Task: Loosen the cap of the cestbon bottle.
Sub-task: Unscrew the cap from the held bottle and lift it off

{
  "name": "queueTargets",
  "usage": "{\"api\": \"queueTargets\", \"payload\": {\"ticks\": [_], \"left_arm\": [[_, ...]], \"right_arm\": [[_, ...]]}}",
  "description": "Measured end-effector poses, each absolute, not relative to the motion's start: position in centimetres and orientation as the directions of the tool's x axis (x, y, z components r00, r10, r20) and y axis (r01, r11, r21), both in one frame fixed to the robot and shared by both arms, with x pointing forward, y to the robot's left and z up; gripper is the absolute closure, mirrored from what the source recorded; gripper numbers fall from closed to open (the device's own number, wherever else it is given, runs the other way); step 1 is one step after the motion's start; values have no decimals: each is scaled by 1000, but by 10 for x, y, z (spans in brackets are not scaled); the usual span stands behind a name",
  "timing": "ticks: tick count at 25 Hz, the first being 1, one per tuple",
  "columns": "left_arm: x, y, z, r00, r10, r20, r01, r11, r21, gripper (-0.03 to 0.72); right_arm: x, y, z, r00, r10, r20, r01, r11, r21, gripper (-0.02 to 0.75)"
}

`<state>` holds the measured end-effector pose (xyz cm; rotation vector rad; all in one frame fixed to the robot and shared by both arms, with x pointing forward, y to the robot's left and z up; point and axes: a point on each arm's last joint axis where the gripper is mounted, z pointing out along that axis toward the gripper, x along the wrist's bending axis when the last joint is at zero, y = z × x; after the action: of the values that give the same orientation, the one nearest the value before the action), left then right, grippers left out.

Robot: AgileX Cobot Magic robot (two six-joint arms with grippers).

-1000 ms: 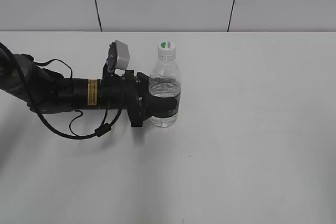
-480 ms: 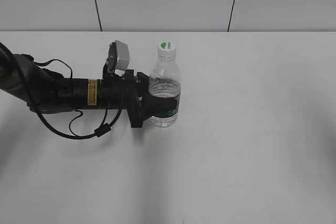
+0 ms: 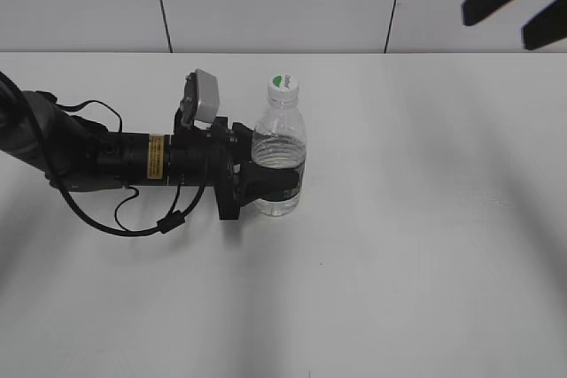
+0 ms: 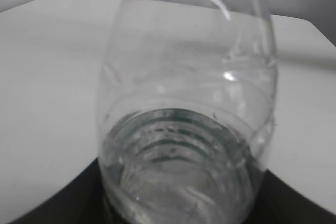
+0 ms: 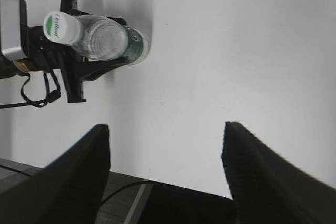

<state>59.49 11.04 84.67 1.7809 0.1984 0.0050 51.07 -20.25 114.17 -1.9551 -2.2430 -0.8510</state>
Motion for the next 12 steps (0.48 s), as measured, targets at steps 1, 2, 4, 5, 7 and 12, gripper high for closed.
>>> {"api": "queueTargets", "payload": {"ticks": [1, 2, 4, 5, 7, 12], "left_arm": [[595, 110, 847, 985, 136, -104, 131, -205, 970, 307], [595, 110, 847, 985, 134, -104, 130, -206, 970, 307], [595, 110, 847, 986, 133, -104, 130, -206, 970, 307], [595, 110, 847, 986, 132, -103, 129, -205, 970, 307], [594, 110, 847, 987, 129, -98, 123, -206, 971, 307], [591, 105, 847, 989, 114, -93, 116, -209, 971, 307]], "right_arm": [[519, -192, 1140, -208, 898, 388, 932, 61, 357, 223], [528, -183, 1136, -209, 896, 393, 938, 70, 341, 223], [542, -163, 1132, -227, 888, 401, 940, 92, 328, 223], [549, -153, 1129, -238, 884, 402, 941, 108, 321, 223], [561, -136, 1122, -260, 877, 404, 940, 135, 313, 223], [583, -99, 1105, -289, 865, 410, 941, 177, 290, 223]]}}
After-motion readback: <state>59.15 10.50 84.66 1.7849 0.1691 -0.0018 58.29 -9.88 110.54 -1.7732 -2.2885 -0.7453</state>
